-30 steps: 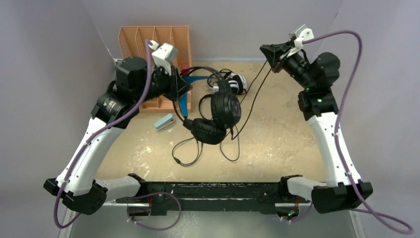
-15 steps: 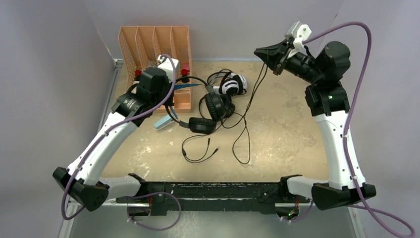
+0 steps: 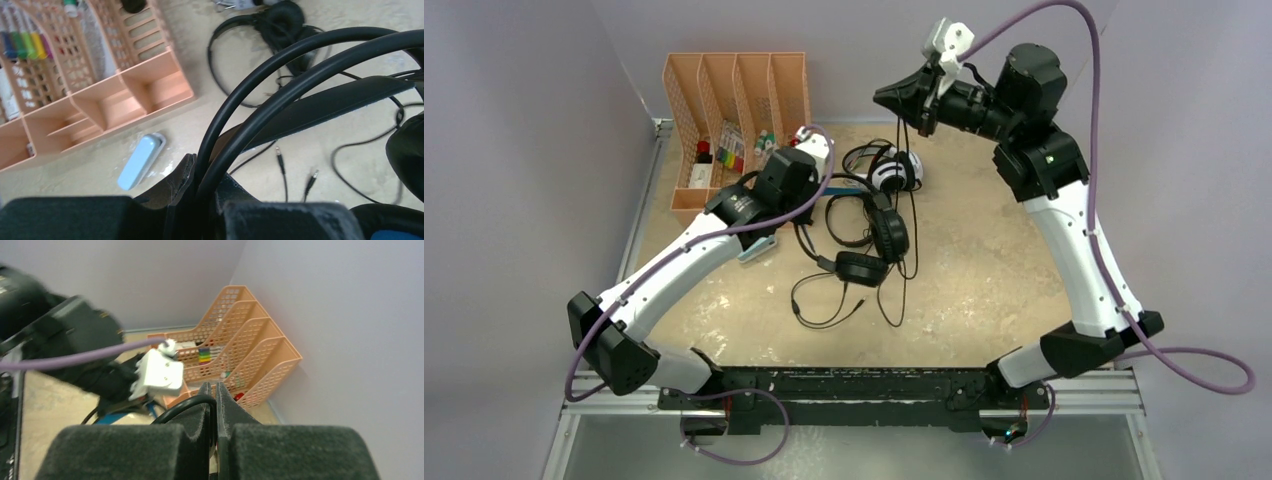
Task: Wrap the headphones
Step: Wrap the headphones cable around the headphones.
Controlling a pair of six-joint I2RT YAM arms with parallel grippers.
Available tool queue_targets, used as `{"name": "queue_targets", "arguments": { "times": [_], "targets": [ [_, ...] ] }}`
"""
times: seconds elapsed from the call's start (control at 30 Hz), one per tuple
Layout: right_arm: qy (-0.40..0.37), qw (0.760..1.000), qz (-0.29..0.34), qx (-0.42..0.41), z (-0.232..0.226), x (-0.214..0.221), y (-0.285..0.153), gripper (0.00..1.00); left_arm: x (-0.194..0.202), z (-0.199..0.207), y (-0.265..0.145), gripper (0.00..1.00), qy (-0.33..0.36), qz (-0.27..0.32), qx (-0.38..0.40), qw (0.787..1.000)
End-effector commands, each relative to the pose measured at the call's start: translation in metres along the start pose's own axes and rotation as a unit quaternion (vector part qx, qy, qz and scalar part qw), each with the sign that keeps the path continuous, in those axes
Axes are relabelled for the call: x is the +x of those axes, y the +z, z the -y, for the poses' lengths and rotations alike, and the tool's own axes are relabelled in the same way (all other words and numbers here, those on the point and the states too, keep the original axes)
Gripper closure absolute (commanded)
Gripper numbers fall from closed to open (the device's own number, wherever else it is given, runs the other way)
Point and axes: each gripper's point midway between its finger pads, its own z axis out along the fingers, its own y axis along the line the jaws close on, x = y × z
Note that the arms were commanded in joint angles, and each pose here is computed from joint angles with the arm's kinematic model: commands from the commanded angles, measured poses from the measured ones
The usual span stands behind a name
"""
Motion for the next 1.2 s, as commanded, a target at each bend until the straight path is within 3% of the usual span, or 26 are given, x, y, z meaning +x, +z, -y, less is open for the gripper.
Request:
{"name": "queue_targets", "arguments": {
  "times": [0.0, 0.43, 0.63, 0.8, 0.9, 1.03, 1.17],
  "targets": [
    [-0.024, 0.996, -0.024, 0.077, 0.025, -0.006, 0.007, 1.00, -0.042, 0.037, -0.021, 1.00, -0.014, 0.082, 0.060, 0.995],
    [0.019, 0.972, -0.120, 0.199, 0.065, 0.051, 0.038, 1.00, -0.076, 0.076, -0.070, 1.00, -0.023, 0.183, 0.183, 0.966],
    [0.061, 0.974, -0.132, 0.172, 0.061, 0.078, 0.061, 1.00, -0.096, 0.089, -0.103, 1.00, -0.024, 0.230, 0.243, 0.942],
    [0.088, 0.976, -0.142, 0.141, 0.050, 0.106, 0.072, 1.00, -0.118, 0.101, -0.142, 1.00, -0.042, 0.290, 0.309, 0.905],
    [0.133, 0.979, -0.113, 0.107, 0.044, 0.115, 0.069, 1.00, -0.135, 0.102, -0.170, 1.00, -0.072, 0.338, 0.343, 0.874],
    [0.201, 0.974, -0.084, 0.058, 0.023, 0.136, 0.065, 0.98, -0.165, 0.089, -0.218, 1.00, -0.148, 0.417, 0.370, 0.817],
    [0.233, 0.972, -0.003, -0.015, -0.005, 0.131, 0.074, 0.94, -0.206, 0.053, -0.255, 1.00, -0.258, 0.491, 0.344, 0.758]
  ]
}}
